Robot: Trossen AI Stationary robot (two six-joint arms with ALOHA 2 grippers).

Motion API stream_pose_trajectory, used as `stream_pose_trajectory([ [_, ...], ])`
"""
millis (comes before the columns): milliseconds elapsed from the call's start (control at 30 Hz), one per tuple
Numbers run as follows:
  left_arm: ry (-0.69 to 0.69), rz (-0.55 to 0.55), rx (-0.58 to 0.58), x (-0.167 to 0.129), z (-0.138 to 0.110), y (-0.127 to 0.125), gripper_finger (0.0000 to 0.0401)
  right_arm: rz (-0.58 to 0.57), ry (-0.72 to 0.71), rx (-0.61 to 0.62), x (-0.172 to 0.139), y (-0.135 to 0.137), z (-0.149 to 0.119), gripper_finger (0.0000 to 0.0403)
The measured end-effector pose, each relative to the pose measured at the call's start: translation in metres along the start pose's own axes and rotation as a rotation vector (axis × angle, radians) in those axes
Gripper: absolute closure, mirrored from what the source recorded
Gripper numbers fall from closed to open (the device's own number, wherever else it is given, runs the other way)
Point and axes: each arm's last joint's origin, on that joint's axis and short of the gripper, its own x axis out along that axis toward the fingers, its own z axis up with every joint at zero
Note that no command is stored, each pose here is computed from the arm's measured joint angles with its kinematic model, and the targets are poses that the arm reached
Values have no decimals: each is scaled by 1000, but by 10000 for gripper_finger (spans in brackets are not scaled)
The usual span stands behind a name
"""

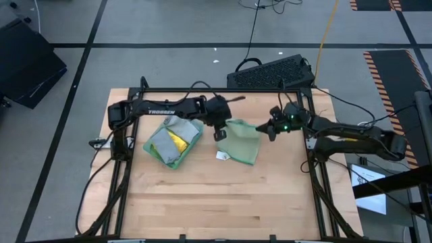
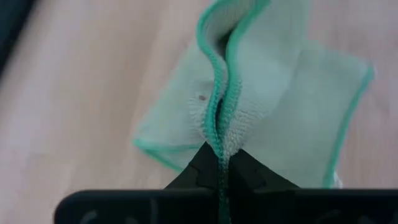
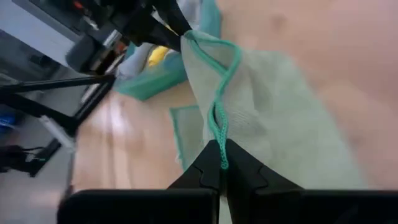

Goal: Fold microfiber towels
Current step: Fold the light green microfiber cloth

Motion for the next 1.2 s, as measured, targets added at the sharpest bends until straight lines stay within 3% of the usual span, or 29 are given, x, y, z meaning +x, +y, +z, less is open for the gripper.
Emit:
stream_pose_trajectory([
  [200,-121,37,-51,-11,20,14,387,-134,65,-127,-20,10,38,402],
  [367,-109,42,-62,-14,21,18,393,-145,135,-133,-27,15,42,402],
  [733,10,-26,-70,4,-4,-10,387,-93,251,-42,-7,14,6,402],
  [1200,56,-45,-87,24,-34,-26,387,29,188,138,18,1,-51,401],
])
